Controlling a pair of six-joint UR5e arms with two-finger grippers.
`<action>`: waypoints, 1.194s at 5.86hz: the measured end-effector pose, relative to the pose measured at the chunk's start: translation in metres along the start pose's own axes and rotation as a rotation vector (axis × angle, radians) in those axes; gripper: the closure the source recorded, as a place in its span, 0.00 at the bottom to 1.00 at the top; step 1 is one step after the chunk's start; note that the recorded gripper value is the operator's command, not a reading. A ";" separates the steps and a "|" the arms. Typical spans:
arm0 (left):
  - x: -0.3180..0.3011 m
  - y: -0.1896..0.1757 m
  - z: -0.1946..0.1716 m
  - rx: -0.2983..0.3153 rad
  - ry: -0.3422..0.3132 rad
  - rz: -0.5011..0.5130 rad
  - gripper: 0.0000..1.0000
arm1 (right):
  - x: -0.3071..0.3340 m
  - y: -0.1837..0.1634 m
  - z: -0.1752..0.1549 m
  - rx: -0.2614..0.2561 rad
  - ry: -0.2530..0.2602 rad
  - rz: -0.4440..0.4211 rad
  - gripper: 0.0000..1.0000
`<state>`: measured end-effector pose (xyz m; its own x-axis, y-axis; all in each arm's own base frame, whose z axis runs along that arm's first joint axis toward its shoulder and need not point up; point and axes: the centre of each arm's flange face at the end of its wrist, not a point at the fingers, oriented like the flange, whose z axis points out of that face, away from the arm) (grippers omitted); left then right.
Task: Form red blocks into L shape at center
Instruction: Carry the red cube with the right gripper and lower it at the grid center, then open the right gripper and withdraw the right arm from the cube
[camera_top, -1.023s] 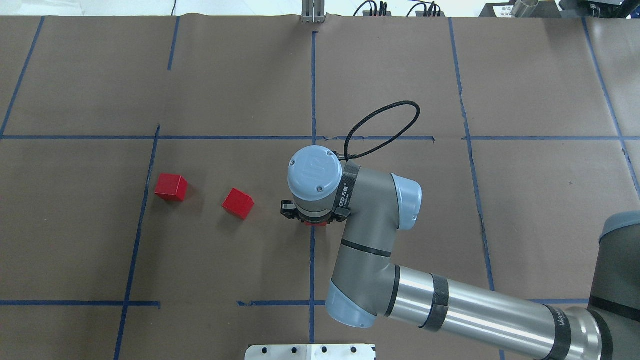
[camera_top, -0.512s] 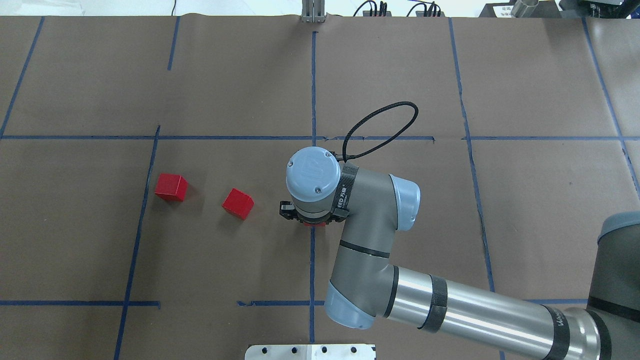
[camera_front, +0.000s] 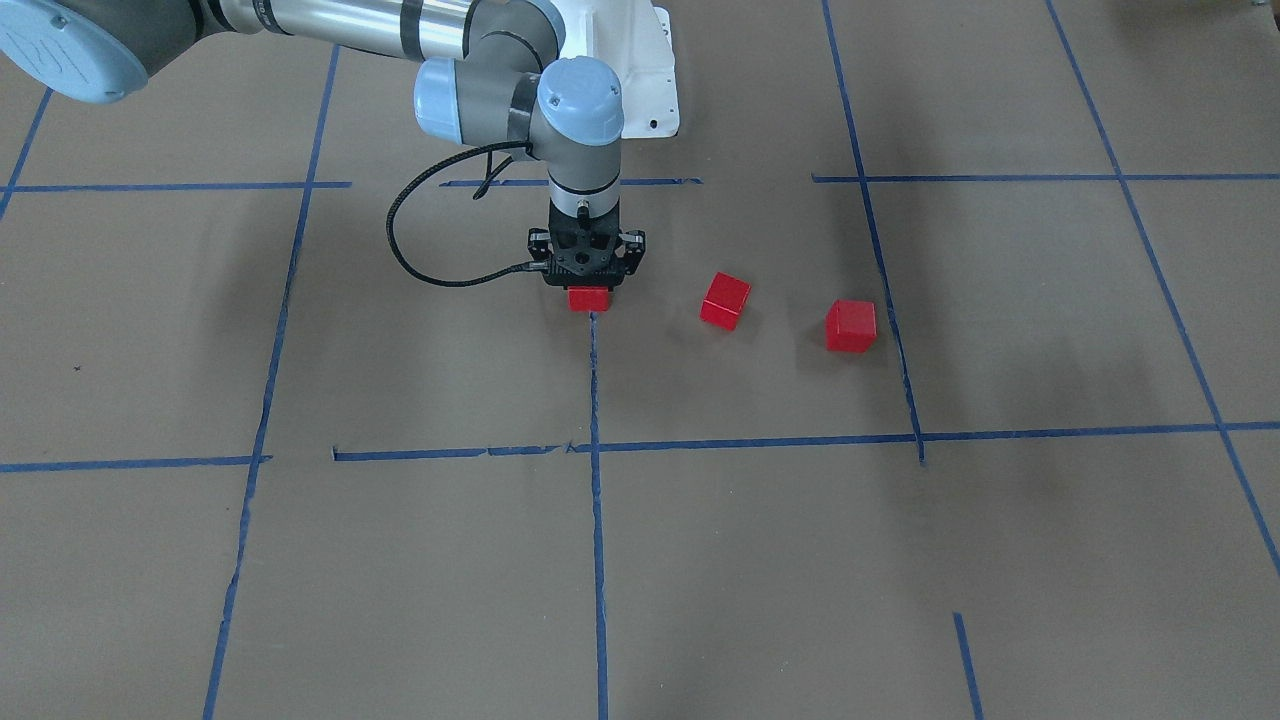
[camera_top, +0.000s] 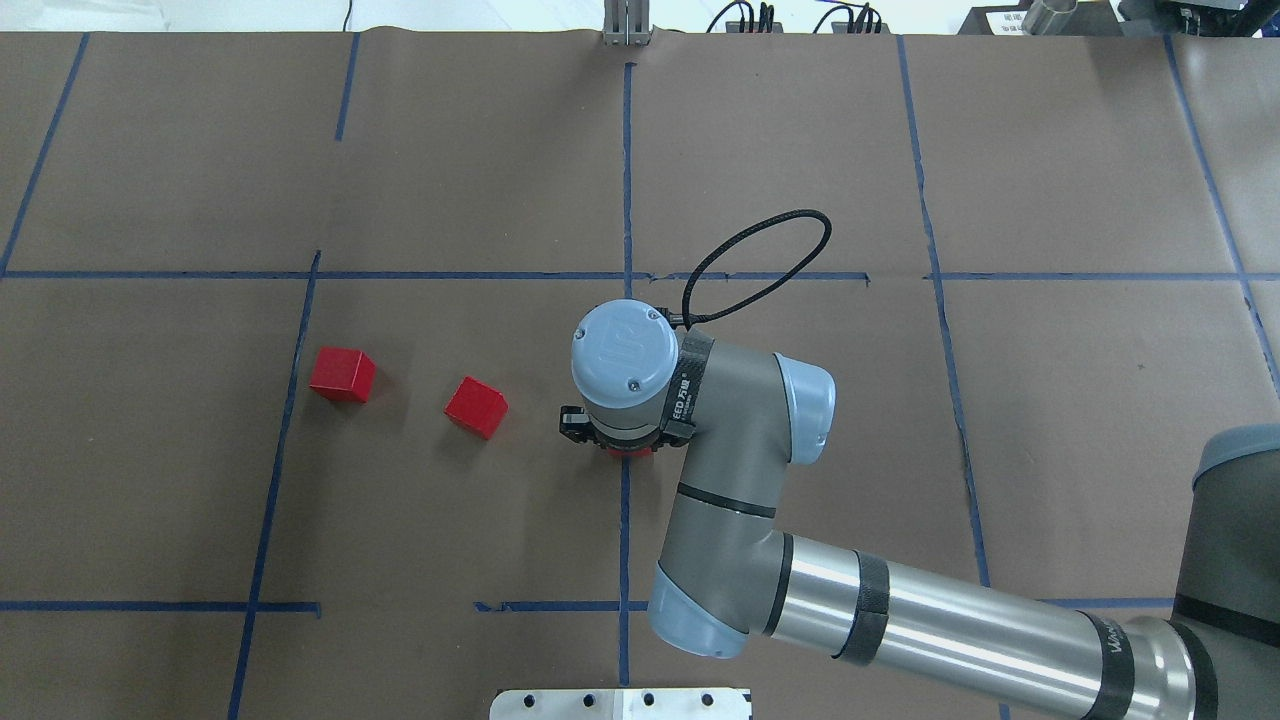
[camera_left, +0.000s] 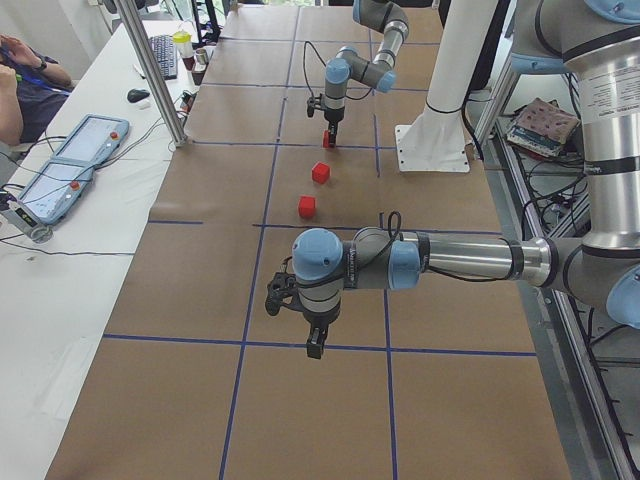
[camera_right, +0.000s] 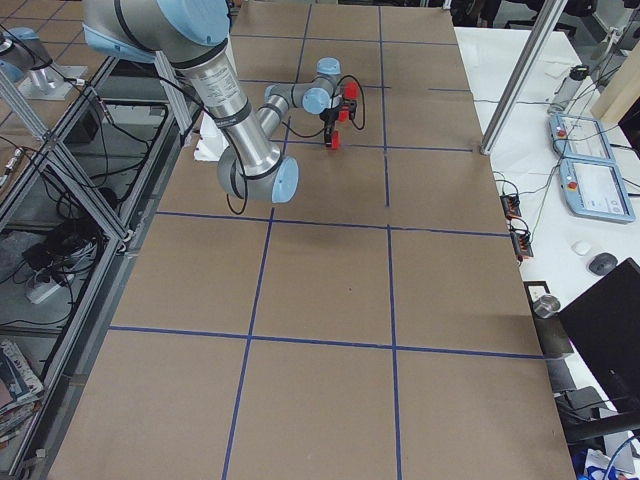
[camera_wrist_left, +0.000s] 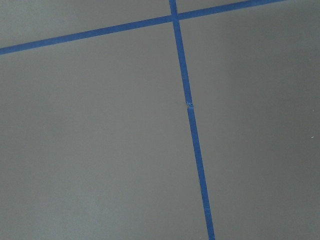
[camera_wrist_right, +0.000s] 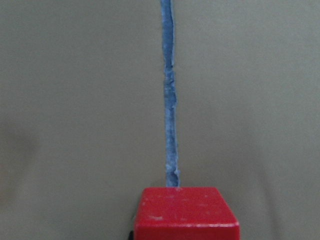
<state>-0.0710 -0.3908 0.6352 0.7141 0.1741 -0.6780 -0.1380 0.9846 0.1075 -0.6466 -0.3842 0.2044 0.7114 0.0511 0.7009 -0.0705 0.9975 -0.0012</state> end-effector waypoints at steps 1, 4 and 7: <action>0.000 0.000 0.000 0.000 0.000 -0.001 0.00 | -0.001 -0.001 0.001 0.004 -0.015 -0.010 0.51; 0.000 0.000 0.000 -0.001 0.000 -0.001 0.00 | -0.001 0.001 0.005 0.003 -0.015 -0.031 0.01; 0.000 0.000 0.000 0.002 0.000 0.002 0.00 | -0.004 -0.011 -0.027 0.019 -0.048 -0.037 0.01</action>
<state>-0.0710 -0.3910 0.6348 0.7141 0.1758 -0.6776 -0.1382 0.9843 0.1098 -0.6292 -0.3937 0.1823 0.6792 0.0109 0.7338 -0.0580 0.9976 0.0388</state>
